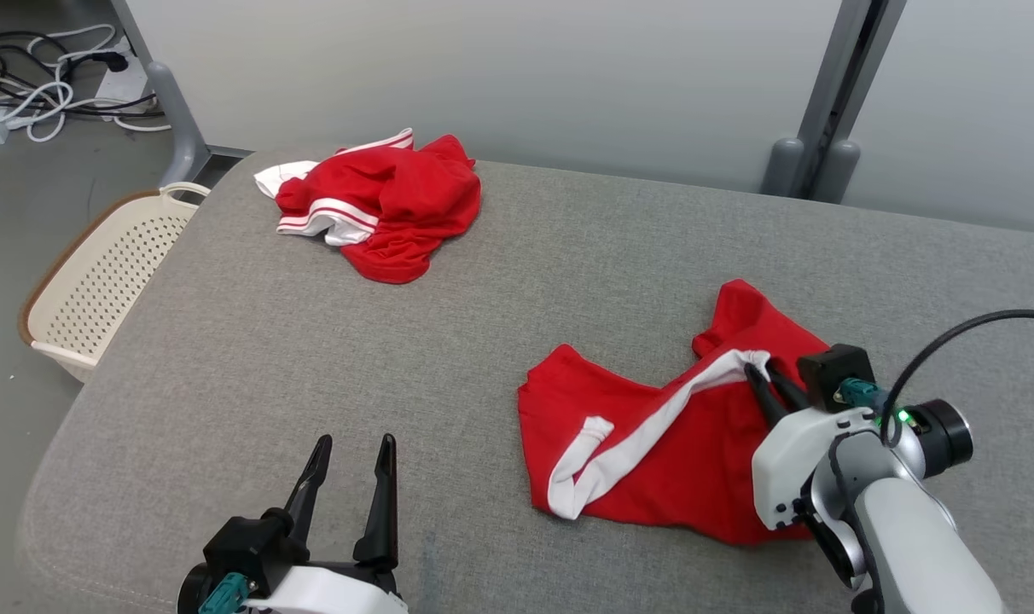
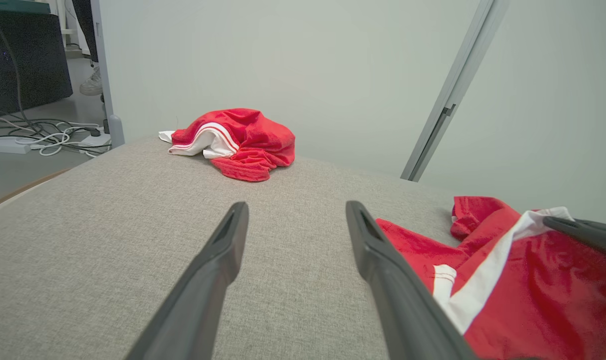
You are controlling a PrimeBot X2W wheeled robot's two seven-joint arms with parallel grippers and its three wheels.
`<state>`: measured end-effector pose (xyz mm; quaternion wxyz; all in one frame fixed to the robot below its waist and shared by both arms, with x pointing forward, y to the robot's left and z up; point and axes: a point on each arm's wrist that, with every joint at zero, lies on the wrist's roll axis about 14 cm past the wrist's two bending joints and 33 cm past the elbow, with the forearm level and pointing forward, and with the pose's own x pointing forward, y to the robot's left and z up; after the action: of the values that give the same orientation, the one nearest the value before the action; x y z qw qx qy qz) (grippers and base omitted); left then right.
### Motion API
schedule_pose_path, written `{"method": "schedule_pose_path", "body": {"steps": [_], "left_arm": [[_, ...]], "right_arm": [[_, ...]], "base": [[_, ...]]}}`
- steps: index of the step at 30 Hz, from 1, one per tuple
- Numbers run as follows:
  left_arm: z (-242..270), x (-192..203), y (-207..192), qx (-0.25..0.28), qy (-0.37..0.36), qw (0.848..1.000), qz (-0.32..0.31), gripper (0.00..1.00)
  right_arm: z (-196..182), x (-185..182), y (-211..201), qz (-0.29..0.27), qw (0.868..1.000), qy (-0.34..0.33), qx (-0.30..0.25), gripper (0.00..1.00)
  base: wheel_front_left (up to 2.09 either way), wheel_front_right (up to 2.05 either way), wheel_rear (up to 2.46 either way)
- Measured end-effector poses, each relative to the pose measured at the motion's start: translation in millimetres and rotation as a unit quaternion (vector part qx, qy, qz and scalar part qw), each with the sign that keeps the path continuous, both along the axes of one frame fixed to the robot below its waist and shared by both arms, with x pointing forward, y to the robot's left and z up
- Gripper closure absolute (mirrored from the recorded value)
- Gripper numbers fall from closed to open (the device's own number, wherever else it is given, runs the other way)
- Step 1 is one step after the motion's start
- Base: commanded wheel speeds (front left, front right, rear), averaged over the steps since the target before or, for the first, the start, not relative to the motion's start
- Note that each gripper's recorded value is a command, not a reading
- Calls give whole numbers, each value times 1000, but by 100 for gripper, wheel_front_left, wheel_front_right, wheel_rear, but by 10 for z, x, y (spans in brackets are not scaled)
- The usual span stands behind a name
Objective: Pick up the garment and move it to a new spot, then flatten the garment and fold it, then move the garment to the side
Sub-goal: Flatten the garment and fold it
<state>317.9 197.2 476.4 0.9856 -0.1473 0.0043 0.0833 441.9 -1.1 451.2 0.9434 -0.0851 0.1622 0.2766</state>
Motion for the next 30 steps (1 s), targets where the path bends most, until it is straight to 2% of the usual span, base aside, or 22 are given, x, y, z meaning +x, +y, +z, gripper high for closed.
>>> {"method": "schedule_pose_path", "body": {"steps": [6, 11, 17, 23, 30], "left_arm": [[-10, 73, -87, -1, 1, 1000, -16, 0], [-22, 148, -199, -2, 3, 999, -35, 0], [-45, 245, -334, -3, 6, 998, -58, 0], [-83, 354, -480, -4, 11, 997, -83, 0], [-89, 408, -512, -4, 12, 996, -89, 0]], "right_arm": [[441, 148, -91, -17, 996, -76, 50, 100], [638, 168, -392, -43, 989, -120, 68, 100], [413, -85, -844, -82, 989, -108, 64, 100], [-29, -407, -1283, -142, 987, -51, 50, 100], [-370, -615, -1408, -167, 985, 1, 44, 100]], "base": [[0, 0, 0], [0, 0, 0], [0, 0, 0], [0, 0, 0], [0, 0, 0]]}}
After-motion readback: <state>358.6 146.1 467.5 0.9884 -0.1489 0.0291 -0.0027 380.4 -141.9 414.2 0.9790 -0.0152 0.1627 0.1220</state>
